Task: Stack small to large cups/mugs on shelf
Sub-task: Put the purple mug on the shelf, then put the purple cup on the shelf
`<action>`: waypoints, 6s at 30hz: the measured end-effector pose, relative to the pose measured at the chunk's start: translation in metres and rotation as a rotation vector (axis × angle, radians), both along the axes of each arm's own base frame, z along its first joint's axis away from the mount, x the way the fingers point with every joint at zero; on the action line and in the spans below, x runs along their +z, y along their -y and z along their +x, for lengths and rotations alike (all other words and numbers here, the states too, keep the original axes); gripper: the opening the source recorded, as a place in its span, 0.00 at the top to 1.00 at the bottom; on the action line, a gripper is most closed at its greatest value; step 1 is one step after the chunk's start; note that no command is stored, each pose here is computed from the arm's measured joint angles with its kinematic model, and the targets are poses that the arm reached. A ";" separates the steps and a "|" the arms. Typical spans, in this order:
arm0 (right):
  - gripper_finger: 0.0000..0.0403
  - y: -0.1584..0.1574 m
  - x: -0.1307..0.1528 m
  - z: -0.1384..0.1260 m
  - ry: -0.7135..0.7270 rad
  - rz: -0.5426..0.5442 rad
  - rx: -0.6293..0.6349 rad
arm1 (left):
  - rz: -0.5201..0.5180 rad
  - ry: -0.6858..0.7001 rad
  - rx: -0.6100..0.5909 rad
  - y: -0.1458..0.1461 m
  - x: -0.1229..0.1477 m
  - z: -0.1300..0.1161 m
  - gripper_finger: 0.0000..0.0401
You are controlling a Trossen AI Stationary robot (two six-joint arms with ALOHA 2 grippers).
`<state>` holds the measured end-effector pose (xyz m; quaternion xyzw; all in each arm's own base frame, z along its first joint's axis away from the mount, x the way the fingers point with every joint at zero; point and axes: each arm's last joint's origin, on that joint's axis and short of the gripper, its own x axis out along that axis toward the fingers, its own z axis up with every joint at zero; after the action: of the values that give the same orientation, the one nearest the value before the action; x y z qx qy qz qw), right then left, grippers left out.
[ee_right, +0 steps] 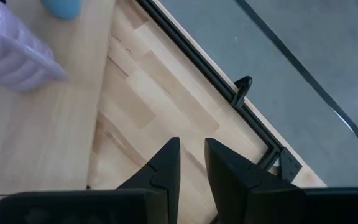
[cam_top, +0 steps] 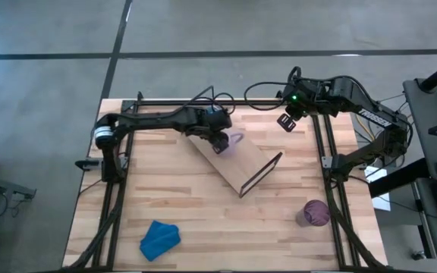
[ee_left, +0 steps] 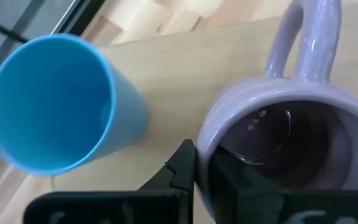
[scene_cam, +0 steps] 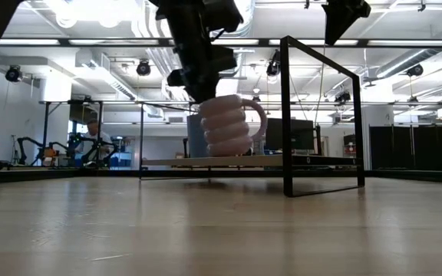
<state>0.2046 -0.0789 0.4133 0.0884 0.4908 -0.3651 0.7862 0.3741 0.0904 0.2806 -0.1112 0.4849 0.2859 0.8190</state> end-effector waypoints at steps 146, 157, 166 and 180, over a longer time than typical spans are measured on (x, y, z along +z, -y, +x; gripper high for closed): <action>0.83 -0.179 -0.111 -0.081 -0.307 0.737 0.228 | -0.048 0.257 -0.076 -0.002 0.049 -0.014 0.78; 0.83 -0.183 -0.120 -0.080 -0.310 0.733 0.245 | -0.048 0.259 -0.075 -0.002 0.049 -0.014 0.78; 0.83 -0.183 -0.132 -0.079 -0.319 0.725 0.251 | -0.048 0.258 -0.075 -0.003 0.049 -0.014 0.78; 0.97 -0.185 -0.111 -0.075 -0.241 0.727 0.352 | -0.048 0.258 -0.075 -0.003 0.049 -0.014 0.78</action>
<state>0.1291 0.1063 0.3022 0.2316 0.6836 -0.0357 0.6912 0.3601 0.0929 0.3295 -0.1482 0.3861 0.2268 0.8818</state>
